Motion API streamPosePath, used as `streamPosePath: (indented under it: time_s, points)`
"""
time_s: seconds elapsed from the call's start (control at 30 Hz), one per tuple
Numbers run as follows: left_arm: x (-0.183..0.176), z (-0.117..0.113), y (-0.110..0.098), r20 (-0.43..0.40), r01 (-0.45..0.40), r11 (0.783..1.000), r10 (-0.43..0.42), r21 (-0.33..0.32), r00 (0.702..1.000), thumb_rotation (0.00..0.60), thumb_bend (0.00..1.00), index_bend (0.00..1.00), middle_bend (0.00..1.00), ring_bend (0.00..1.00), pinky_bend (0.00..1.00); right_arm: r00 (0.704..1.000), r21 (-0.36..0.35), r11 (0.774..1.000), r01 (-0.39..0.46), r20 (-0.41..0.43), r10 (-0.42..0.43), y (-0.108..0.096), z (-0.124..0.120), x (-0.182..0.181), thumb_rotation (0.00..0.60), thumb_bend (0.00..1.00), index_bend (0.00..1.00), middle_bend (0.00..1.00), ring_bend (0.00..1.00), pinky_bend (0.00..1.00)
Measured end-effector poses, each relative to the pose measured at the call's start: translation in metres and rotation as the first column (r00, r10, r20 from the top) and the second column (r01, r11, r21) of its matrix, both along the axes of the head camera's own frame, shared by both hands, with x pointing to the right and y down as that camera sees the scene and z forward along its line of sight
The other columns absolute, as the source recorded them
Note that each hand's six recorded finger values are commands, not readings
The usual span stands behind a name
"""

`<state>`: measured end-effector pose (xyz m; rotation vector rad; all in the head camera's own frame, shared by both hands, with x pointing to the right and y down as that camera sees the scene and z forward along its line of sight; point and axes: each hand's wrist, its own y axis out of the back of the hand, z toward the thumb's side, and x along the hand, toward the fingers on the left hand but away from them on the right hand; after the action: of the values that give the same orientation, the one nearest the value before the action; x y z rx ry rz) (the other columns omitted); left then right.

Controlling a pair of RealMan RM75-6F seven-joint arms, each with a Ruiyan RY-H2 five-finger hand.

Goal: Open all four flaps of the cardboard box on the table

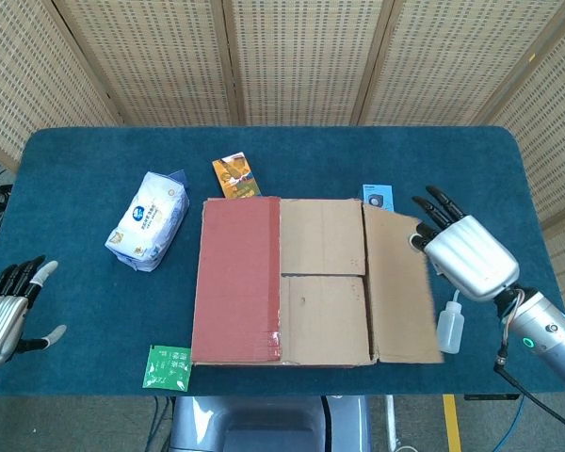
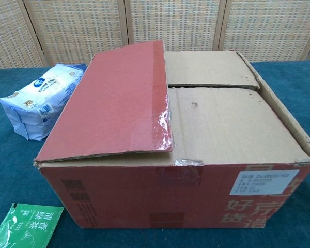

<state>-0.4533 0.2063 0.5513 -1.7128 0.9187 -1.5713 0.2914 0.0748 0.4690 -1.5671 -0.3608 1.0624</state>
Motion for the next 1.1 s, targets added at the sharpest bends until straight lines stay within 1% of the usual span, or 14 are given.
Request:
streamPosePath:
  time_s: [0.07, 0.23, 0.27, 0.43, 0.5, 0.57, 0.67, 0.77, 0.83, 0.87, 1.0, 1.1]
  points:
    - [0.001, -0.002, -0.003, -0.001, -0.007, 1.0, 0.007, 0.01, 1.0, 0.529, 0.26, 0.05, 0.0, 0.0, 0.0, 1.0, -0.015, 1.0, -0.016, 0.0, 0.016, 0.002, 0.006, 0.004, 0.6, 1.0, 0.44, 0.39, 0.07, 0.0]
    - [0.006, -0.011, -0.01, -0.013, -0.053, 0.998, 0.054, 0.034, 0.998, 0.533, 0.29, 0.05, 0.0, 0.0, 0.0, 0.996, -0.043, 0.996, -0.077, 0.036, 0.079, 0.009, 0.018, 0.012, 0.6, 0.99, 0.3, 0.26, 0.02, 0.0]
    - [0.007, -0.013, -0.012, -0.015, -0.067, 0.997, 0.068, 0.039, 0.998, 0.533, 0.3, 0.05, 0.0, 0.0, 0.0, 0.994, -0.049, 0.994, -0.097, 0.052, 0.099, 0.011, 0.02, 0.014, 0.6, 0.98, 0.28, 0.24, 0.01, 0.0]
    - [0.019, -0.024, -0.023, -0.037, -0.151, 0.987, 0.154, 0.06, 0.987, 0.535, 0.28, 0.05, 0.0, 0.0, 0.0, 0.973, -0.075, 0.98, -0.186, 0.121, 0.195, 0.019, 0.028, 0.026, 0.6, 0.78, 0.15, 0.13, 0.0, 0.0]
    - [0.024, -0.027, -0.028, -0.053, -0.179, 0.982, 0.182, 0.058, 0.982, 0.535, 0.28, 0.05, 0.0, 0.0, 0.0, 0.964, -0.076, 0.972, -0.222, 0.135, 0.231, 0.022, 0.031, 0.033, 0.6, 0.75, 0.11, 0.09, 0.0, 0.0]
    - [0.031, -0.031, -0.035, -0.071, -0.221, 0.974, 0.224, 0.057, 0.972, 0.534, 0.28, 0.05, 0.0, 0.0, 0.0, 0.953, -0.074, 0.963, -0.259, 0.142, 0.268, 0.025, 0.034, 0.04, 0.6, 0.75, 0.07, 0.06, 0.0, 0.0]
    - [0.046, -0.036, -0.045, -0.106, -0.282, 0.956, 0.289, 0.077, 0.951, 0.53, 0.29, 0.05, 0.0, 0.0, 0.0, 0.934, -0.077, 0.946, -0.316, 0.151, 0.325, 0.031, 0.038, 0.051, 0.6, 0.75, 0.01, 0.01, 0.0, 0.0]
    - [0.063, -0.042, -0.055, -0.146, -0.348, 0.932, 0.361, 0.104, 0.921, 0.532, 0.37, 0.05, 0.0, 0.0, 0.0, 0.919, -0.078, 0.931, -0.356, 0.15, 0.364, 0.036, 0.041, 0.059, 0.6, 0.75, 0.0, 0.0, 0.0, 0.0]
    - [0.075, -0.044, -0.063, -0.17, -0.397, 0.911, 0.411, 0.111, 0.896, 0.531, 0.46, 0.05, 0.0, 0.0, 0.0, 0.913, -0.077, 0.925, -0.372, 0.149, 0.38, 0.039, 0.042, 0.063, 0.6, 0.75, 0.0, 0.0, 0.0, 0.0]
    - [0.08, -0.045, -0.066, -0.176, -0.416, 0.903, 0.429, 0.11, 0.886, 0.531, 0.48, 0.05, 0.0, 0.0, 0.0, 0.908, -0.075, 0.921, -0.383, 0.149, 0.39, 0.042, 0.043, 0.066, 0.6, 0.75, 0.0, 0.0, 0.0, 0.0]
    - [0.101, -0.047, -0.081, -0.189, -0.496, 0.862, 0.507, 0.107, 0.841, 0.53, 0.68, 0.05, 0.0, 0.0, 0.0, 0.894, -0.073, 0.907, -0.415, 0.153, 0.421, 0.05, 0.045, 0.074, 0.6, 0.76, 0.0, 0.0, 0.0, 0.0]
    - [0.12, -0.046, -0.091, -0.196, -0.558, 0.824, 0.565, 0.097, 0.801, 0.53, 0.82, 0.05, 0.0, 0.0, 0.0, 0.881, -0.082, 0.896, -0.437, 0.161, 0.444, 0.057, 0.048, 0.078, 0.6, 0.77, 0.0, 0.0, 0.0, 0.0]
